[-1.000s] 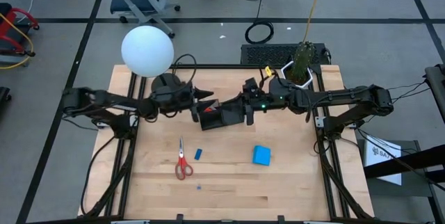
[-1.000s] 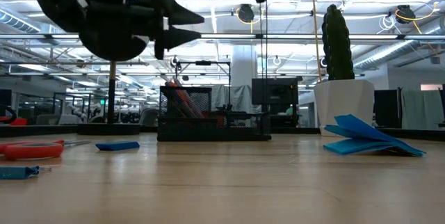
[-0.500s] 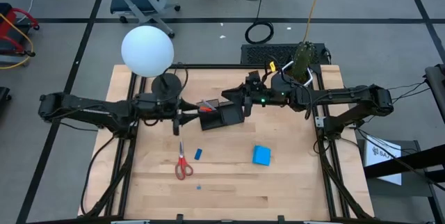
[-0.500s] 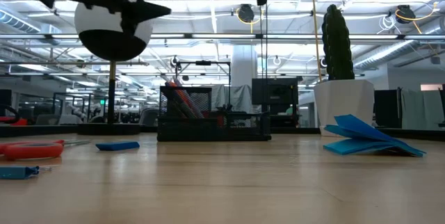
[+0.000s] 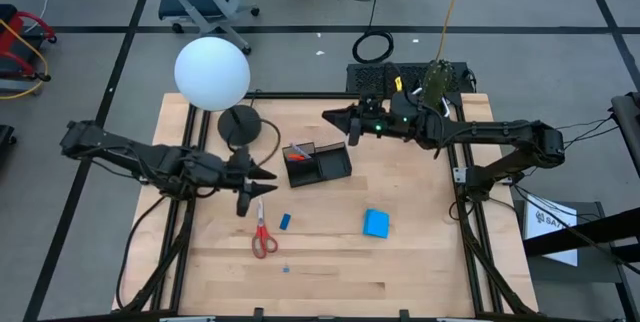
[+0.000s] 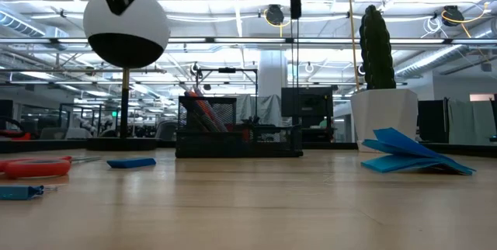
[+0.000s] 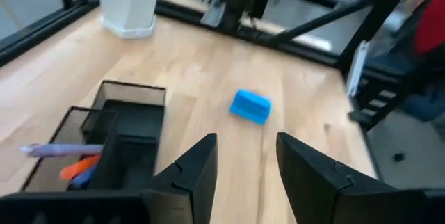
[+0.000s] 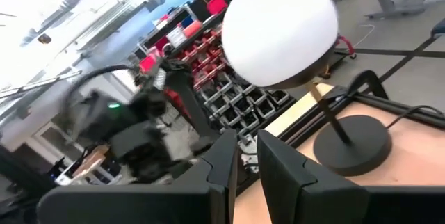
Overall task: Pick and place office supplies into organizer
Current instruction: Put the blue eraser into the black desk organizer
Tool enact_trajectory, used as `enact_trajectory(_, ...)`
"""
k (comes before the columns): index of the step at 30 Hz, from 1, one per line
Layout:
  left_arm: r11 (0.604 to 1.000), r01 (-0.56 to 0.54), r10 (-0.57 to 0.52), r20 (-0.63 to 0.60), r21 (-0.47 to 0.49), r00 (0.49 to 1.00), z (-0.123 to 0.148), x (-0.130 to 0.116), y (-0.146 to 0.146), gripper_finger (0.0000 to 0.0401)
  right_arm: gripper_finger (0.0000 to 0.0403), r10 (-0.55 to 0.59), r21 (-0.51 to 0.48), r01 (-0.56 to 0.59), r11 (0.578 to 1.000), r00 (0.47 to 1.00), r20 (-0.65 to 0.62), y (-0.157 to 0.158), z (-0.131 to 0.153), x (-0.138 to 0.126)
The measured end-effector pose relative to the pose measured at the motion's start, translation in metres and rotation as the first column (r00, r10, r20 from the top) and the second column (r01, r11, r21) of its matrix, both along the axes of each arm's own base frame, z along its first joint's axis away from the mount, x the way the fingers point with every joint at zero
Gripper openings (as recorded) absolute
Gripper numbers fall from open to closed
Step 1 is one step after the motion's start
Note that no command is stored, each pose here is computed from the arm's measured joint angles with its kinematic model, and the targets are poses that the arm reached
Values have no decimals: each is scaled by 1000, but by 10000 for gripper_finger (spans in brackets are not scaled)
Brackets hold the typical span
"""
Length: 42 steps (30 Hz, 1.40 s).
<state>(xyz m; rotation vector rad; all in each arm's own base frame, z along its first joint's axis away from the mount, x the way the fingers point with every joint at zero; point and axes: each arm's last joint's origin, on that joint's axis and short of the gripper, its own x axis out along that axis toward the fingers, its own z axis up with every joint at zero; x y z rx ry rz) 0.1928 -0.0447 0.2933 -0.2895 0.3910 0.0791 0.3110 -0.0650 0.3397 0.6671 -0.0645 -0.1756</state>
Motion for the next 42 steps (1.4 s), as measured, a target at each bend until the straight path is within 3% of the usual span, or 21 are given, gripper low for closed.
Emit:
enact_trajectory(5, 998, -65, 63, -136, -6, 989, 13, 6, -8, 152, 47, 2, -12, -2, 1000, 999, -53, -10, -5, -2)
enact_trajectory(9, 989, -135, 118, -235, -56, 965, 7, 17, -12, 152, 47, 39, -8, -41, 999, 989, -142, -21, -13, -6)
enact_trajectory(15, 949, -275, 206, -357, -156, 911, -21, 39, -22, 152, 47, 99, 83, -78, 994, 948, -302, -37, -28, -20)
enact_trajectory(22, 889, -402, 253, -496, -219, 830, -62, 60, -45, 152, 47, 59, -21, -73, 997, 916, -397, -46, -21, -46)
enact_trajectory(25, 839, -469, 242, -582, -277, 776, -76, 65, -50, 152, 47, 42, -81, -84, 993, 905, -423, -47, -17, -58)
enact_trajectory(31, 675, -614, 174, -721, -409, 671, -89, 69, -49, 152, 47, 30, -123, -100, 987, 883, -469, -47, -14, -71)
enact_trajectory(33, 640, -630, 166, -722, -439, 672, -87, 71, -47, 152, 47, 31, -133, -107, 985, 879, -477, -47, -15, -71)
enact_trajectory(37, 609, -652, 180, -722, -451, 668, -85, 74, -39, 152, 47, 32, -140, -114, 983, 874, -485, -47, -15, -71)
enact_trajectory(42, 629, -614, 174, -684, -476, 709, -78, 81, -35, 152, 47, 31, -140, -113, 984, 873, -487, -47, -16, -71)
